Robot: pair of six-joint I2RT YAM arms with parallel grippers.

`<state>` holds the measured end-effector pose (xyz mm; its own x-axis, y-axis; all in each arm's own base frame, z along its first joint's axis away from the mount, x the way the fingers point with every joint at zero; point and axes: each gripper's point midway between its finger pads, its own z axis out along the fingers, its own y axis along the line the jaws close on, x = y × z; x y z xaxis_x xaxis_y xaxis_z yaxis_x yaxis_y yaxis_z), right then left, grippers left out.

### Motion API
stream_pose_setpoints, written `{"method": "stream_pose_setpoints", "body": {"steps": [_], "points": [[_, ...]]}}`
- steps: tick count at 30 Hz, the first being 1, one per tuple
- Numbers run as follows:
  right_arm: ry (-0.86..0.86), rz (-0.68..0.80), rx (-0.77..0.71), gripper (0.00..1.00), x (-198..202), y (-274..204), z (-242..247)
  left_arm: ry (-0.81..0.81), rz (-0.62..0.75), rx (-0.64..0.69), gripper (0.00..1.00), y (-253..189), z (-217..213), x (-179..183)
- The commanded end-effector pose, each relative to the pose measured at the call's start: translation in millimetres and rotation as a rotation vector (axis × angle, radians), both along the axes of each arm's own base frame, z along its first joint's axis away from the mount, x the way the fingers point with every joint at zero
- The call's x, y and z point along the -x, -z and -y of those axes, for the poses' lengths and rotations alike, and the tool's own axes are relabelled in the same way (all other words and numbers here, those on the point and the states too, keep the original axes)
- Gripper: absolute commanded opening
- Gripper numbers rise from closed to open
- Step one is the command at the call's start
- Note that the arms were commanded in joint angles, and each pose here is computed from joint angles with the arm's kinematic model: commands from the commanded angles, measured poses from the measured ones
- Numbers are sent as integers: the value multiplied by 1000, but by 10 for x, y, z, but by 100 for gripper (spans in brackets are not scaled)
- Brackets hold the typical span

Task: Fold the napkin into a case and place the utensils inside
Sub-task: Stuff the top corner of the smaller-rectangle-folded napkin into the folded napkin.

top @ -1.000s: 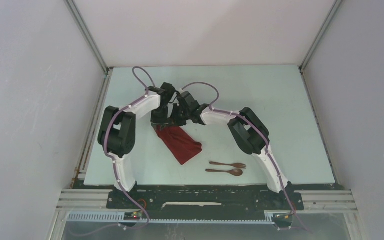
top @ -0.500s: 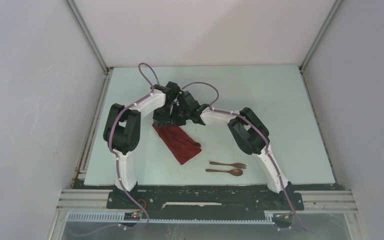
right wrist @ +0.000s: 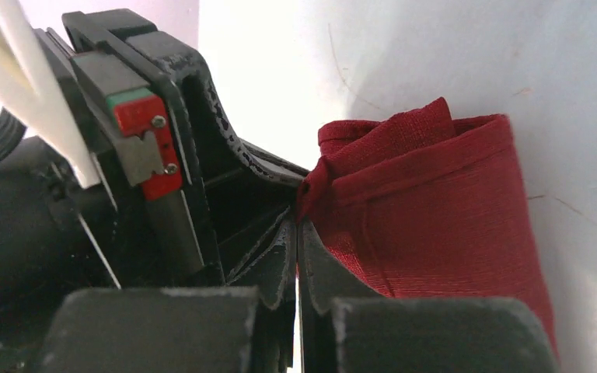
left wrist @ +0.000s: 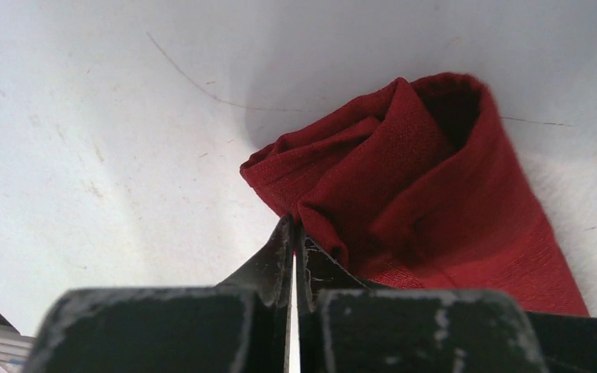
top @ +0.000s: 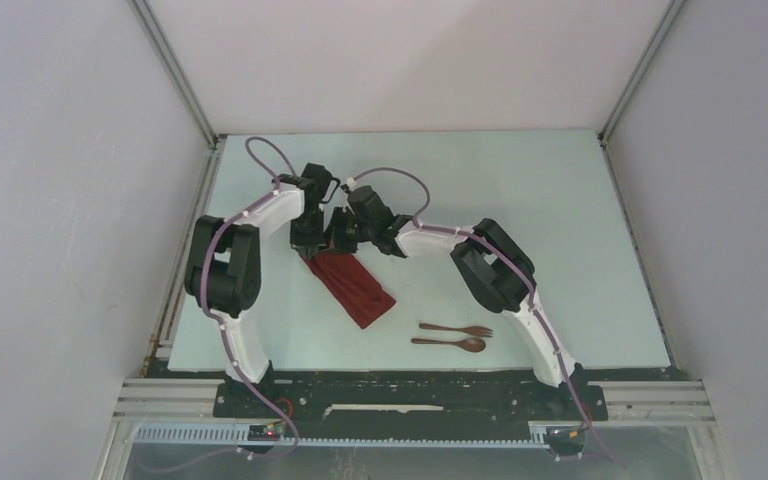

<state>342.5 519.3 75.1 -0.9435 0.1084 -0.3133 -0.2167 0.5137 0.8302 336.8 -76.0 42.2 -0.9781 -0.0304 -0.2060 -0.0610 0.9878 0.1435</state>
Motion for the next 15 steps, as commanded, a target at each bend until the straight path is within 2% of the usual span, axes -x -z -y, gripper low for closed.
{"method": "stream_pose_setpoints", "body": {"steps": [1, 12, 15], "points": [[-21, -32, -97, 0, 97, -45, -130, 29, 85, 45, 0, -214, 22, -96], [-18, -64, -71, 0, 84, 360, -152, 23, 68, 46, 0, -174, -14, -42], [-30, -81, -36, 0, 80, 550, -184, 26, 87, 108, 0, -238, 95, -66]]}}
